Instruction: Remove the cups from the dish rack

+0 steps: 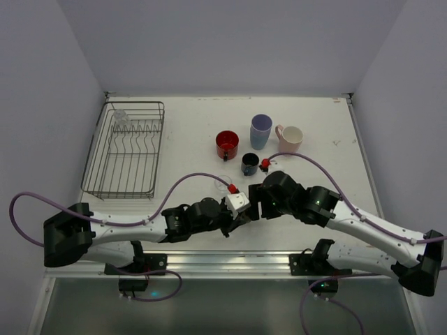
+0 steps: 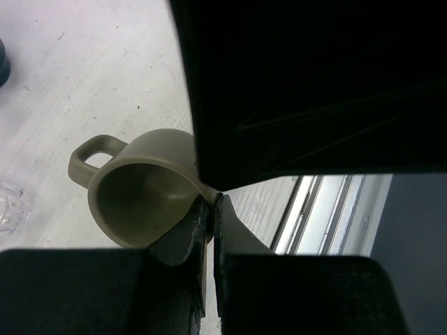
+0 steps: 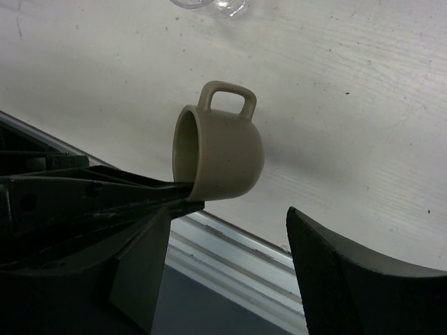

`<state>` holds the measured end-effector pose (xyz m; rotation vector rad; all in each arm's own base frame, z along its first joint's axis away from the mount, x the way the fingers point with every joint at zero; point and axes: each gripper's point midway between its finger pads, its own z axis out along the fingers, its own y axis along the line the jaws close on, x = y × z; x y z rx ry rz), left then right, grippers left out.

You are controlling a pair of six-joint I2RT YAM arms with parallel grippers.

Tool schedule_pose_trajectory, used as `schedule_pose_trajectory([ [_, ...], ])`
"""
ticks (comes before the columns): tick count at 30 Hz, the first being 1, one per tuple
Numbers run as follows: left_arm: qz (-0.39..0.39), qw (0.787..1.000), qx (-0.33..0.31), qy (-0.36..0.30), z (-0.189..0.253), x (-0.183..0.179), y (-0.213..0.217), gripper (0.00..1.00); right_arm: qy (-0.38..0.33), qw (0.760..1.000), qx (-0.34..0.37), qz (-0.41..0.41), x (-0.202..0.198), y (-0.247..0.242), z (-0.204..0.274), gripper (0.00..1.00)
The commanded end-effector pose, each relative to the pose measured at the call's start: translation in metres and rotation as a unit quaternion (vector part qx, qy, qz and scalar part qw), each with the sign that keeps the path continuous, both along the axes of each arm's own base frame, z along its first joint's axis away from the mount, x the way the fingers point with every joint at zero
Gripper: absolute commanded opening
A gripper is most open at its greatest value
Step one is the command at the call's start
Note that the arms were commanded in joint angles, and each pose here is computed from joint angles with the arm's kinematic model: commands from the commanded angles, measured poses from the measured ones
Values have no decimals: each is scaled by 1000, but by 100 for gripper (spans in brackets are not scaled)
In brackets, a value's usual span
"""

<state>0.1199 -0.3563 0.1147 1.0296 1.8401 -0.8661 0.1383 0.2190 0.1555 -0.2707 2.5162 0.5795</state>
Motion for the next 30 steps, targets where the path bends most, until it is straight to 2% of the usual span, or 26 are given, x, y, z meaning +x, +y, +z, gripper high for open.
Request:
schedule_pose_trajectory([
  [1, 4, 998, -52, -36, 39, 12, -20, 0, -23, 1000, 16, 8, 13, 18, 8, 69],
  [6, 8, 999, -36, -39, 33, 14, -21, 0, -6, 1000, 21, 8, 14, 30, -12, 64],
  [21, 25, 998, -11, -51, 20, 15, -28, 0, 8, 997, -70, -42, 29, 15, -65, 39],
  [23, 30, 998, -4, -51, 18, 15, -30, 0, 7, 996, -75, -49, 31, 15, -70, 30],
  [25, 33, 998, -6, -50, 19, 15, -32, 0, 5, 995, -83, -56, 34, 13, -76, 25],
  [26, 33, 998, -7, -49, 20, 14, -33, 0, 4, 995, -83, -58, 34, 13, -77, 16],
  [28, 33, 998, -14, -48, 23, 12, -35, 0, 4, 995, -82, -59, 35, 14, -80, 4],
  [29, 33, 998, -15, -47, 23, 11, -36, 0, 2, 995, -83, -61, 36, 14, -81, 0],
  [30, 34, 998, -18, -47, 24, 10, -37, 0, 0, 994, -83, -65, 37, 14, -81, 0],
])
